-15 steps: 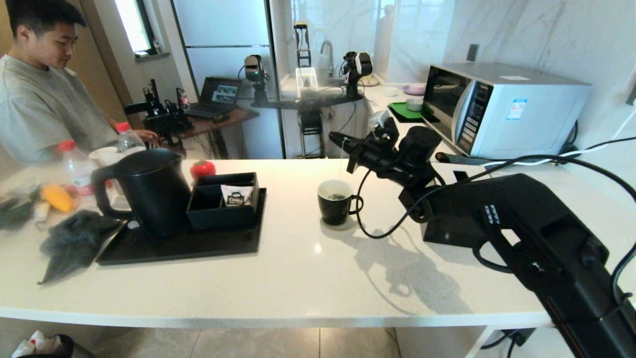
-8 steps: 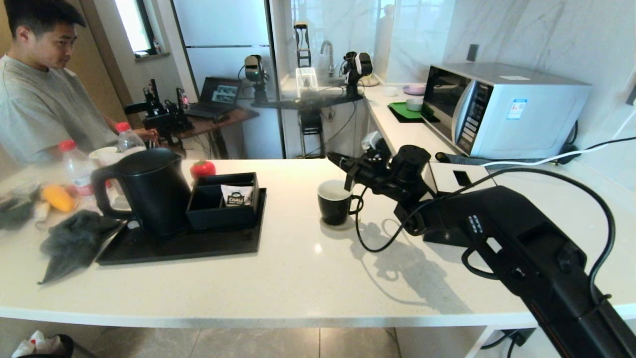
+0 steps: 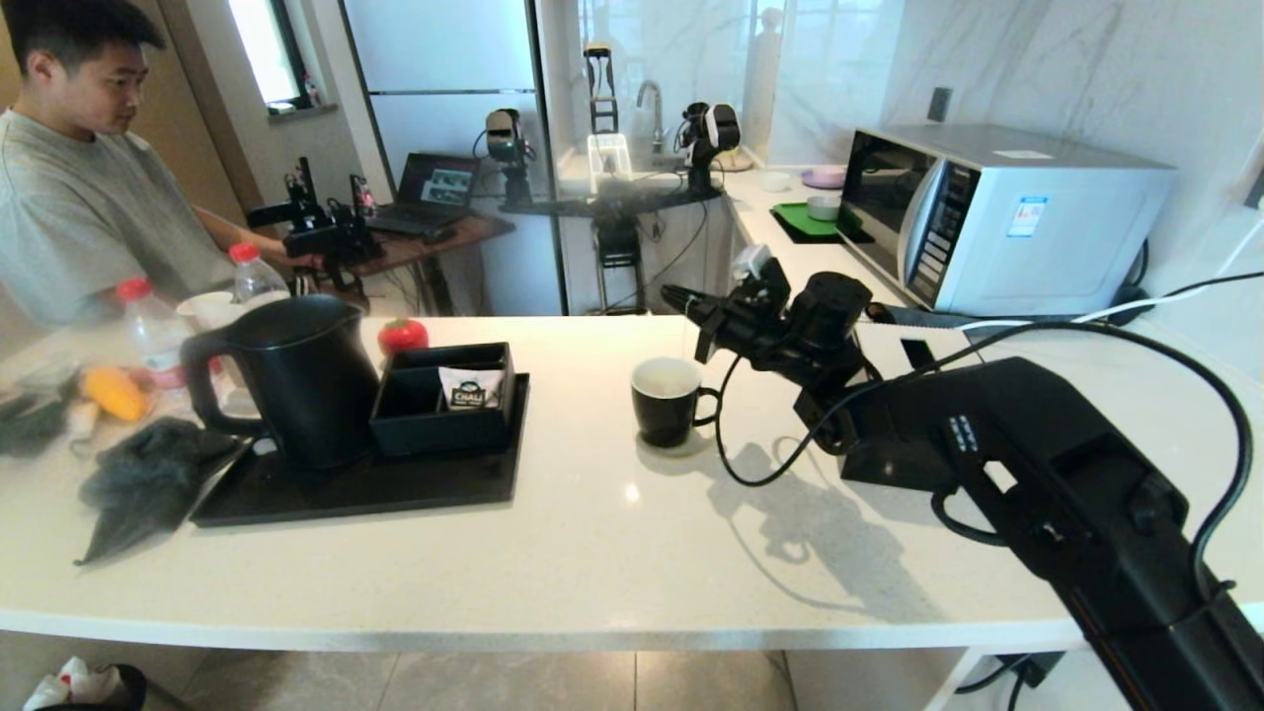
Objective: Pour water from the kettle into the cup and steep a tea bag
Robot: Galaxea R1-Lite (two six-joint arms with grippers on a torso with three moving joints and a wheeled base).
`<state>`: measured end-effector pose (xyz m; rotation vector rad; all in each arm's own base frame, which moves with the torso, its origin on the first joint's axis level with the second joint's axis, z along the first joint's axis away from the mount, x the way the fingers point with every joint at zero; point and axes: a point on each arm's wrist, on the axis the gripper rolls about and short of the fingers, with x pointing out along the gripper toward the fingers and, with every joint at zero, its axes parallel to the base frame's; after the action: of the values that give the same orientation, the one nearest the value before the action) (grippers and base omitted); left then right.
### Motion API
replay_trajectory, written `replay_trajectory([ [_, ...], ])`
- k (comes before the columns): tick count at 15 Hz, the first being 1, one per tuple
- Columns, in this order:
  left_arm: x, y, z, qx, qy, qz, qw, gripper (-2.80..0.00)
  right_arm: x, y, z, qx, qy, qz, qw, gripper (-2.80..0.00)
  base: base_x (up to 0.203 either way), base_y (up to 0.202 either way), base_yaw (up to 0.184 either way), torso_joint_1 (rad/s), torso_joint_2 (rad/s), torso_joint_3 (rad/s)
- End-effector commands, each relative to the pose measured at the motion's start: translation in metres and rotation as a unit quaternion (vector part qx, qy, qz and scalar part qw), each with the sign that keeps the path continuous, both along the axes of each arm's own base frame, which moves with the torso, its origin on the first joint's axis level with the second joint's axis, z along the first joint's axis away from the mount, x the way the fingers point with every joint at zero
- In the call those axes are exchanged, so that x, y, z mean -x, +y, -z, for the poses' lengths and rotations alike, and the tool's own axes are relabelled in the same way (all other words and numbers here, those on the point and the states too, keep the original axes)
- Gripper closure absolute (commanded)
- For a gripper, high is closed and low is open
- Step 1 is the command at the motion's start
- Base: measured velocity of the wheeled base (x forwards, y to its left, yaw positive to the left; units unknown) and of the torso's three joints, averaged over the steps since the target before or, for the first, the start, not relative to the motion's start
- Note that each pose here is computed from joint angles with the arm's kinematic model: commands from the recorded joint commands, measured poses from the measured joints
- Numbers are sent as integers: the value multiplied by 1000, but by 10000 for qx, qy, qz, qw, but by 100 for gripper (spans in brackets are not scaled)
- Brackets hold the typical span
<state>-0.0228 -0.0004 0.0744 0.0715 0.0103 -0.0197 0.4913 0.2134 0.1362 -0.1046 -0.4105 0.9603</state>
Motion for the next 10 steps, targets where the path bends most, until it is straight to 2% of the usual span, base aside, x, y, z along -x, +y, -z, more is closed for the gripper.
replay_trajectory([
  [1,0,0,0,-3,-1,3,10000,0,5,-7,-28,-94,-266,30,9996,0,0,0,0,0,0,0],
  [3,0,0,0,-3,-1,3,10000,0,8,-10,-37,-130,-354,40,9993,0,0,0,0,0,0,0],
  [10,0,0,0,-3,-1,0,10000,0,7,-12,-36,-131,-352,68,9993,0,0,0,0,0,0,0],
])
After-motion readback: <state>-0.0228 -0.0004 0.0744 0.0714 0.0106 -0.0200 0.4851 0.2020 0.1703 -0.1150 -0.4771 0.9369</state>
